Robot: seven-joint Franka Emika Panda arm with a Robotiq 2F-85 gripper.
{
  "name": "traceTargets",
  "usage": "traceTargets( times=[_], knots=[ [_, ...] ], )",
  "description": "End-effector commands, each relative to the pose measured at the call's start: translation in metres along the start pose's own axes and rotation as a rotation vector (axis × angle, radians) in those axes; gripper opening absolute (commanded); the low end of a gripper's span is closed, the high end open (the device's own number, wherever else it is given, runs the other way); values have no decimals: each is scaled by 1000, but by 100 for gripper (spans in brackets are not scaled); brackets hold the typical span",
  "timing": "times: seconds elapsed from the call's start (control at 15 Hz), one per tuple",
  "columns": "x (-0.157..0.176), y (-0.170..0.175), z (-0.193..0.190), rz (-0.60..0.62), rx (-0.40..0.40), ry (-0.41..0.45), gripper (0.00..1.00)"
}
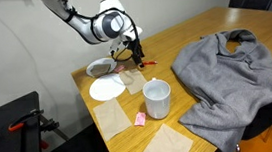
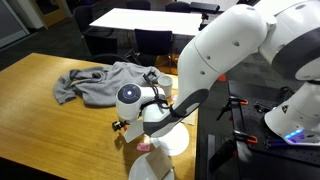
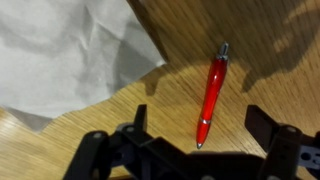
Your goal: Put the red pen inside the white mug
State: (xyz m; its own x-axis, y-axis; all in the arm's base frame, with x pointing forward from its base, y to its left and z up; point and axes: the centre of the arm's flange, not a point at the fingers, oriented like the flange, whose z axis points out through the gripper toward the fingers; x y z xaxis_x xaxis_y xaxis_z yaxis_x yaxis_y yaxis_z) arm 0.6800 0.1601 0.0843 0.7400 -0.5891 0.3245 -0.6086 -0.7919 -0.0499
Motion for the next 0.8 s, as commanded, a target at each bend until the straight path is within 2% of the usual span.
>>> traceTargets(
  times=[0.0, 0.2, 0.33, 0.4, 0.53, 0.6, 0.67, 0.73],
  knots=[
    [6, -8, 8, 18, -13, 9, 100],
    [8, -8, 12, 28, -12, 8, 99],
    [9, -10, 14, 35, -9, 5, 92],
    [9, -10, 15, 39, -8, 4, 85],
    [10, -12, 17, 40, -7, 4, 84],
    [11, -13, 18, 40, -7, 4, 75],
    [11, -14, 19, 40, -6, 4, 78],
    [12, -15, 19, 40, -7, 4, 73]
  ],
)
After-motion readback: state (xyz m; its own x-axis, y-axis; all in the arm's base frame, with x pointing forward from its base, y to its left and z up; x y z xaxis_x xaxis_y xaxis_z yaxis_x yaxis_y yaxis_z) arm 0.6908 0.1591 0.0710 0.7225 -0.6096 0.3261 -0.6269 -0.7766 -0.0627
